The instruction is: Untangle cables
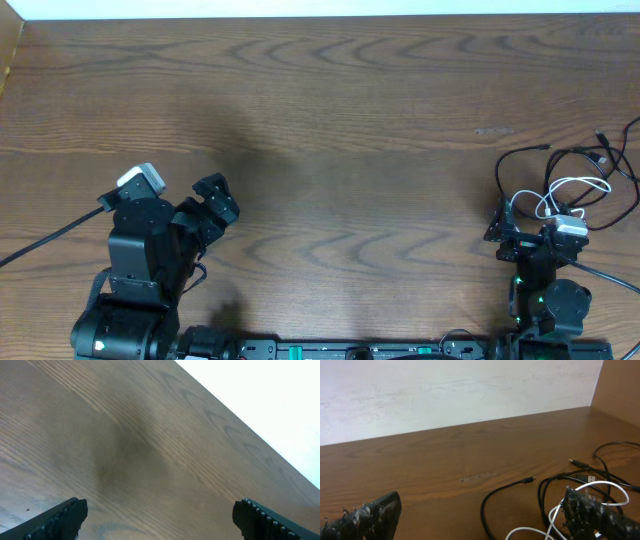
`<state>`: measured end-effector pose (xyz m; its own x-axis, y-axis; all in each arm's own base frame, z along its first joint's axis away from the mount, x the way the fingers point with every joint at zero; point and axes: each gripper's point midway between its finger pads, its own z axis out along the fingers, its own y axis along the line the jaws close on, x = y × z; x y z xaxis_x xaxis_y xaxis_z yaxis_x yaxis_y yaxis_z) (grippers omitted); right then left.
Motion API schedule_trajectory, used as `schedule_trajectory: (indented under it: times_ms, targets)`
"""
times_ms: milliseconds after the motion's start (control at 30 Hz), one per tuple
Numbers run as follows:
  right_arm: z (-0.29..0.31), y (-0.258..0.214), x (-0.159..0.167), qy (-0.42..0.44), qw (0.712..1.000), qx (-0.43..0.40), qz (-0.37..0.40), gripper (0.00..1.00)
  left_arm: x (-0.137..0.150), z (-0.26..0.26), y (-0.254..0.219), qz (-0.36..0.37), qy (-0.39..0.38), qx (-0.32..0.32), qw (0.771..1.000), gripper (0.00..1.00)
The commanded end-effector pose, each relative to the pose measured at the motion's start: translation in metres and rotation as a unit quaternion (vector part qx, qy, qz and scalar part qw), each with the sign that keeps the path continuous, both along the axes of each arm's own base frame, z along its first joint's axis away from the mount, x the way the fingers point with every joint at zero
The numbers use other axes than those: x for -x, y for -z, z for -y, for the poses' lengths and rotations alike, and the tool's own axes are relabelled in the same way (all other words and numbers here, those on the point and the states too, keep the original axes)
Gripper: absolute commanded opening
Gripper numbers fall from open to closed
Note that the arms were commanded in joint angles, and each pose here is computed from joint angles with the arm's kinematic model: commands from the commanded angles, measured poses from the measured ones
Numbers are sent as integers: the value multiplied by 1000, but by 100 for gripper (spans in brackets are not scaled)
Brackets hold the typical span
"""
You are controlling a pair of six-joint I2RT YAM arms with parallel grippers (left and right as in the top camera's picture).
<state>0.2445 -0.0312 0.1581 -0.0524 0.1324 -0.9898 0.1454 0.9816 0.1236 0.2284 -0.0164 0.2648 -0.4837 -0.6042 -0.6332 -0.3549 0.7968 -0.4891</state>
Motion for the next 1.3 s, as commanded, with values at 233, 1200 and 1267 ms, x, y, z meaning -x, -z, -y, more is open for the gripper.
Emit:
schedule_trajectory:
  times_ms: [233, 1200, 1267]
  targets:
    - [1, 0, 0, 1, 1000, -7, 3, 99, 17, -5, 7, 4, -3, -7, 1000, 98]
    - [1, 0, 0, 1, 1000, -7, 3, 99, 75, -14, 32, 134, -4, 14, 991, 98]
    - [1, 0, 0, 1, 1000, -7, 3, 99, 76, -14, 35, 137, -4, 14, 991, 98]
